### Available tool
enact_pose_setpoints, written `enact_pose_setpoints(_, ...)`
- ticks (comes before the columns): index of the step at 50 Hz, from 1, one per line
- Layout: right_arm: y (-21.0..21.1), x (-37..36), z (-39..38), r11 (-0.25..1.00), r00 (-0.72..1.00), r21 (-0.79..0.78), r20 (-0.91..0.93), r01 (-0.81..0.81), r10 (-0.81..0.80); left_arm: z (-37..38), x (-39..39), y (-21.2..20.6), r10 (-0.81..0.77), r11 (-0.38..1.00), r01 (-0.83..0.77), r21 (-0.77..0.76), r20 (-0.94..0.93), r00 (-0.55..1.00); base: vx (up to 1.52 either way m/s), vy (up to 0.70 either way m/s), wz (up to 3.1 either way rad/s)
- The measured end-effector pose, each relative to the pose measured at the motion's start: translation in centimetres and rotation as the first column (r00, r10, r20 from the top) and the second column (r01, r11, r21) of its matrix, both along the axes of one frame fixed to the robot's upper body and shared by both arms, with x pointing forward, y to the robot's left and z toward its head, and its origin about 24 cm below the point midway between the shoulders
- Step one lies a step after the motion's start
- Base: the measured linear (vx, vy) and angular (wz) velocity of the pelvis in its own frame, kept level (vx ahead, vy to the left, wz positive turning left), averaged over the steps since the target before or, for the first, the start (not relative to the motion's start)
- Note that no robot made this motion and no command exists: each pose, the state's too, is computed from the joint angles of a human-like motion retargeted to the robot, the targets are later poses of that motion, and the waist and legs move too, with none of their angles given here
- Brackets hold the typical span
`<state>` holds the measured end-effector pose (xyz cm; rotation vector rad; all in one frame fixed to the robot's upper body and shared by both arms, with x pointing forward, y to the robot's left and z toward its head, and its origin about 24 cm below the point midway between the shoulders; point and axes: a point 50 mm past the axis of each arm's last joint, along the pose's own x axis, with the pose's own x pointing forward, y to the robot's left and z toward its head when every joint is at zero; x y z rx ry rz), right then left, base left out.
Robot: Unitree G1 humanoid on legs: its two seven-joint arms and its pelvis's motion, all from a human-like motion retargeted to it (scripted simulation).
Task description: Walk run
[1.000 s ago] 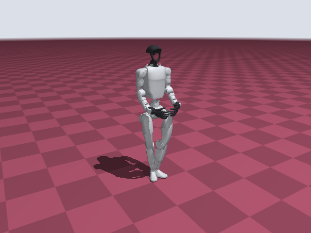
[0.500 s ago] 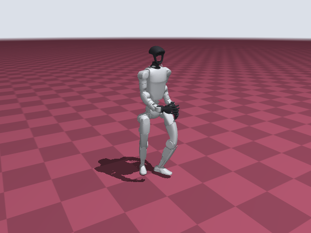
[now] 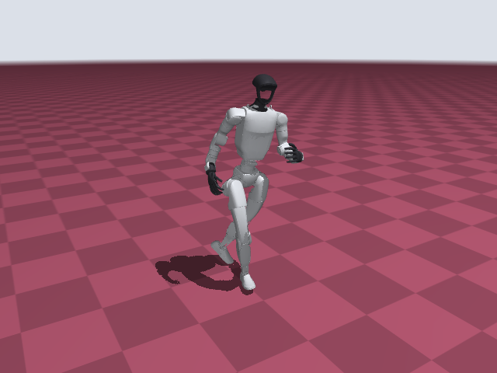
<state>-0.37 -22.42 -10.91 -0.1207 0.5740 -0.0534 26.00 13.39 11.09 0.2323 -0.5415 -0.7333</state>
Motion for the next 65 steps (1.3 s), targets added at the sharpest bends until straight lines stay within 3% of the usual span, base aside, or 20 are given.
enact_pose_setpoints(2, 1.6, 5.4, 0.1, 0.992, 0.985, 0.012, 0.123, -0.127, 0.124, -2.5, -0.7, 1.8, 0.107, 0.994, -0.104, 0.039, -0.073, 0.992, 1.19, -0.12, -0.52)
enact_pose_setpoints(5, 7.3, 14.3, 0.8, 0.95, 0.926, 0.115, 0.285, -0.291, 0.249, -9.0, -2.6, 3.6, 0.244, 0.967, -0.211, 0.142, -0.287, 0.926, 1.56, -0.11, -0.93)
enact_pose_setpoints(7, 12.7, 17.8, 1.7, 0.854, 0.9, 0.337, 0.327, -0.396, 0.289, -14.7, -6.3, 3.7, 0.291, 0.957, -0.241, 0.163, -0.513, 0.808, 2.13, -0.13, -0.76)
enact_pose_setpoints(9, 15.8, 20.9, 4.1, 0.691, 0.852, 0.516, 0.424, -0.506, 0.307, -18.2, -10.9, 3.0, 0.239, 0.966, -0.239, 0.098, -0.688, 0.686, 2.01, 0.0, -0.33)
enact_pose_setpoints(10, 16.8, 22.2, 5.7, 0.617, 0.811, 0.541, 0.487, -0.572, 0.324, -19.2, -12.8, 2.5, 0.214, 0.964, -0.261, 0.055, -0.745, 0.632, 1.82, 0.01, -0.3)
enact_pose_setpoints(13, 17.9, 23.8, 9.3, 0.525, 0.607, 0.331, 0.582, -0.784, 0.541, -19.2, -17.3, 5.8, 0.312, 0.903, -0.424, 0.062, -0.773, 0.552, 1.66, -0.09, -0.71)
enact_pose_setpoints(17, 15.1, 23.9, 8.7, 0.68, 0.657, 0.198, 0.542, -0.706, 0.524, -17.6, -19.1, 8.7, 0.43, 0.86, -0.492, 0.134, -0.709, 0.56, 1.7, -0.17, -0.74)
enact_pose_setpoints(21, 13.6, 21.1, 4.4, 0.738, 0.781, 0.286, 0.367, -0.612, 0.505, -15.8, -13.2, 6.5, 0.376, 0.916, -0.388, 0.107, -0.572, 0.729, 1.66, -0.28, 0.81)
enact_pose_setpoints(25, 11.9, 15.6, 0.0, 0.847, 0.899, 0.302, 0.165, -0.437, 0.405, -13.1, -7.0, 5.5, 0.333, 0.941, -0.28, 0.189, -0.376, 0.865, 1.97, -0.53, 1.19)
enact_pose_setpoints(28, 10.2, 7.5, -3.1, 0.88, 0.93, 0.364, -0.086, -0.306, 0.358, -12.9, -4.9, 2.0, 0.173, 0.984, -0.175, 0.037, -0.434, 0.884, 2.18, -0.4, 0.87)
enact_pose_setpoints(30, 7.6, 4.8, -3.0, 0.892, 0.933, 0.357, -0.123, -0.276, 0.338, -9.9, -2.9, 1.1, 0.093, 0.995, -0.102, -0.009, -0.332, 0.939, 1.82, -0.49, 0.9)
enact_pose_setpoints(33, 2.7, 2.8, -1.3, 0.953, 0.966, 0.204, -0.083, -0.226, 0.247, -5.7, -1.8, 0.8, 0.038, 0.998, -0.029, 0.062, -0.155, 0.987, 1.9, -0.45, 0.84)
enact_pose_setpoints(38, 0.2, 5.2, 1.3, 0.974, 0.968, 0.056, 0.135, -0.219, 0.21, -6.6, -2.4, -1.0, 0.01, 1.0, -0.012, -0.009, -0.222, 0.975, 1.85, -0.58, 0.12)
enact_pose_setpoints(45, 10.9, 20.2, 4.8, 0.813, 0.751, 0.125, 0.482, -0.569, 0.451, -14.8, -7.2, 2.6, 0.199, 0.973, -0.112, 0.201, -0.497, 0.845, 2.11, -0.39, -0.6)
enact_pose_setpoints(48, 13.2, 22.4, 6.4, 0.79, 0.727, 0.144, 0.516, -0.596, 0.453, -18.5, -13.1, 2.6, 0.221, 0.975, -0.155, 0.158, -0.654, 0.724, 2.74, -0.37, -0.34)
enact_pose_setpoints(52, 15.4, 22.8, 8.1, 0.699, 0.664, 0.178, 0.538, -0.692, 0.52, -16.6, -17.3, 8.6, 0.462, 0.886, -0.353, 0.301, -0.518, 0.72, 2.22, -0.4, -0.89)
enact_pose_setpoints(55, 16.0, 23.1, 9.3, 0.663, 0.606, 0.148, 0.582, -0.734, 0.541, -15.4, -16.5, 10.4, 0.528, 0.844, -0.392, 0.367, -0.44, 0.726, 1.89, -0.5, -0.32)
enact_pose_setpoints(60, 12.7, 20.9, 5.4, 0.787, 0.741, 0.102, 0.428, -0.608, 0.517, -14.0, -8.7, 7.2, 0.43, 0.896, -0.348, 0.274, -0.342, 0.836, 2.1, -0.41, 0.56)
enact_pose_setpoints(63, 10.8, 14.8, 2.8, 0.939, 0.883, 0.105, 0.389, -0.327, 0.264, -14.7, -5.1, 2.7, 0.386, 0.909, -0.414, 0.04, -0.452, 0.804, 2.5, -0.17, -0.33)
enact_pose_setpoints(65, 8.5, 10.5, 2.2, 0.96, 0.911, 0.103, 0.356, -0.259, 0.208, -14.6, -3.4, -0.9, 0.284, 0.91, -0.4, -0.106, -0.544, 0.79, 2.16, 0.07, 0.09)
